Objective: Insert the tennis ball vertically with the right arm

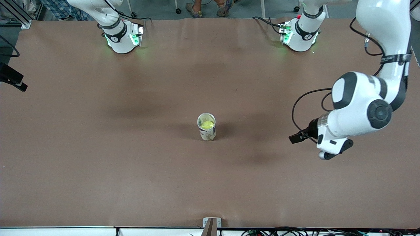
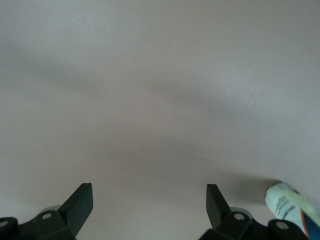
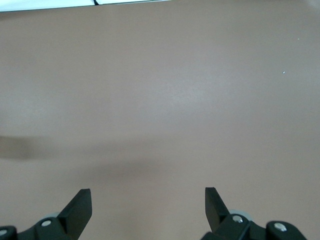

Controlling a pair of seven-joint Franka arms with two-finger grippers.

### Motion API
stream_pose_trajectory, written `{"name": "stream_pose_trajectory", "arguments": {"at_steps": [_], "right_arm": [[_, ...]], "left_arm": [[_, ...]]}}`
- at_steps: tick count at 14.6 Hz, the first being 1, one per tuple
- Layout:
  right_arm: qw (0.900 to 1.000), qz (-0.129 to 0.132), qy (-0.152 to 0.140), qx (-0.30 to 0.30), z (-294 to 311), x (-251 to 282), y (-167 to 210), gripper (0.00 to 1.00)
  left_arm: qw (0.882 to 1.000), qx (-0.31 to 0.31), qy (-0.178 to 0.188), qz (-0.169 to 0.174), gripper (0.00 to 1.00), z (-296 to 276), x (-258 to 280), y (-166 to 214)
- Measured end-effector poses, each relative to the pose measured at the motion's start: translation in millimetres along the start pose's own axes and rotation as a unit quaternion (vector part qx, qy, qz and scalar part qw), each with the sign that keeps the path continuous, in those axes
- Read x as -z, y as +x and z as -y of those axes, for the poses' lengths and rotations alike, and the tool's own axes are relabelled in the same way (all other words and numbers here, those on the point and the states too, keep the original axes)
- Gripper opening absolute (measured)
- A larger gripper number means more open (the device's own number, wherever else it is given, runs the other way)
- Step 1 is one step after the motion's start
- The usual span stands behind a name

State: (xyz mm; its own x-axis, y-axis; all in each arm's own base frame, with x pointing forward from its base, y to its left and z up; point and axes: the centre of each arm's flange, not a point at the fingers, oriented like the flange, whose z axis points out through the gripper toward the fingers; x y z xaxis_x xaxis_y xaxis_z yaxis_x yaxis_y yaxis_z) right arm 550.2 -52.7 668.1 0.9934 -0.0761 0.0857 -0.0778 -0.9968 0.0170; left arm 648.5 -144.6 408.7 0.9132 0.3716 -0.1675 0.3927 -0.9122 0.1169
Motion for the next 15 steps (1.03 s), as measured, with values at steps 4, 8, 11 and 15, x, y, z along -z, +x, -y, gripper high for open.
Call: {"name": "stream_pose_trajectory", "arguments": {"at_steps": [4, 8, 11, 15], "right_arm": [[1.000, 0.001, 0.000, 0.001, 0.8, -1.1, 0.6, 1.00], [1.000, 0.001, 0.000, 0.001, 1.0, -1.6, 1.0, 1.00], [1.000, 0.001, 0.000, 0.001, 0.8, -1.8, 1.1, 1.00], [1.000, 0.001, 0.000, 0.000, 0.5, -2.0, 1.3, 1.00]], "left_arm": [[0.997, -0.074, 0.006, -0.015, 1.00, 7.3, 51.4, -19.6], [0.984, -0.175, 0.010, -0.027, 1.00, 22.2, 91.0, -31.8], [0.971, -0.238, 0.021, -0.016, 1.00, 41.0, 114.2, -34.6], [0.968, -0.249, 0.033, 0.000, 1.00, 71.1, 169.1, -45.5]]}}
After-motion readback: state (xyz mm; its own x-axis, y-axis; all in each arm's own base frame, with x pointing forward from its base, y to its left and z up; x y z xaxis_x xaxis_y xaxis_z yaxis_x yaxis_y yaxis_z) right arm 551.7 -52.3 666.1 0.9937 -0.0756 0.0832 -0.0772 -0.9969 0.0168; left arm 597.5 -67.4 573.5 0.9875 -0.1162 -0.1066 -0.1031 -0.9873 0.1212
